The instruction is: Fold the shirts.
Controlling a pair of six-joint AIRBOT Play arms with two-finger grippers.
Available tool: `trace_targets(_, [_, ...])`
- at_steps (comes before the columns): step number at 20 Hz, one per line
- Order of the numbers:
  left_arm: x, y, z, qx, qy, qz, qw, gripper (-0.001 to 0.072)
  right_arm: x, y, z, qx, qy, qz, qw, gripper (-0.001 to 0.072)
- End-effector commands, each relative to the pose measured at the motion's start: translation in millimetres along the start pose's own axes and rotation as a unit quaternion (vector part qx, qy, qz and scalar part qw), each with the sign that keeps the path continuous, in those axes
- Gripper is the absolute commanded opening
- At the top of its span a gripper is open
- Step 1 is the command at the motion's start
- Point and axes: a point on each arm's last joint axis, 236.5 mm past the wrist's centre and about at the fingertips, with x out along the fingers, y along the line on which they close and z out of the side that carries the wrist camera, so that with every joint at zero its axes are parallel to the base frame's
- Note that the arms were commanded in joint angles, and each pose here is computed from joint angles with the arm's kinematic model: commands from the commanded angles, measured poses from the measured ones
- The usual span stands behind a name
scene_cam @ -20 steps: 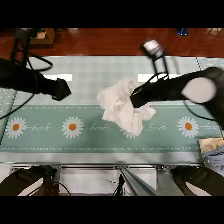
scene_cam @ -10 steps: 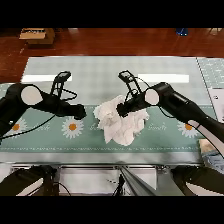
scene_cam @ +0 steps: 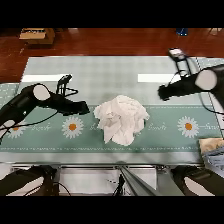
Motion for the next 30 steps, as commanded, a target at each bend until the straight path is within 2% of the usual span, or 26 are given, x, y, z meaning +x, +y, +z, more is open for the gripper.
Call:
trace_targets(1, [-6, -9, 28, -0.060, -0.023, -0.123, 0.990, 0.0649, -18, -63, -21, 0.067, 0.014, -0.018, 0.997, 0.0539])
trace_targets(4, [4, -9, 35, -0.115, -0.007, -0.190, 0.975, 0.0650, -21, -83, -25, 0.124, 0.003, 0.005, 0.992, 0.0539])
trace_targets(8, [47, -9, 9, -0.124, 0.064, -0.193, 0.971, 0.0649, -24, -101, -30, 0.153, 0.000, 0.002, 0.988, 0.0539])
trace_targets(13, [70, -27, 11, -0.122, 0.069, -0.211, 0.967, 0.0641, -24, -101, -31, 0.153, 0.002, 0.003, 0.988, 0.0539])
trace_targets(14, [73, -29, 11, -0.123, 0.069, -0.212, 0.967, 0.0560, -24, -100, -32, 0.153, 0.004, 0.003, 0.988, 0.0539])
trace_targets(15, [76, -31, 12, -0.126, 0.072, -0.214, 0.966, 0.0444, -24, -99, -34, 0.153, 0.007, 0.004, 0.988, 0.0538])
trace_targets(16, [79, -31, 11, -0.136, 0.078, -0.212, 0.964, 0.0281, -24, -99, -35, 0.153, 0.011, 0.005, 0.988, 0.0538])
trace_targets(17, [82, -30, 10, -0.141, 0.082, -0.212, 0.964, 0.0085, -24, -97, -38, 0.153, 0.017, 0.007, 0.988, 0.0538])
trace_targets(18, [83, -28, 9, -0.140, 0.083, -0.211, 0.964, 0.0021, -24, -96, -40, 0.152, 0.022, 0.008, 0.988, 0.0539])
trace_targets(23, [72, -27, 9, -0.120, 0.083, -0.227, 0.963, 0.0019, -9, -97, -59, 0.145, 0.047, 0.003, 0.988, 0.0531])
trace_targets(25, [66, -28, 11, -0.117, 0.080, -0.231, 0.963, 0.0019, 17, -67, -73, 0.179, 0.055, 0.063, 0.980, 0.0553])
trace_targets(26, [64, -28, 13, -0.113, 0.077, -0.232, 0.963, 0.0019, 31, -46, -77, 0.208, 0.052, 0.103, 0.971, 0.0604])
trace_targets(30, [56, -33, 17, -0.100, 0.065, -0.235, 0.965, 0.0019, 63, 17, -87, 0.319, 0.031, 0.229, 0.919, 0.0602])
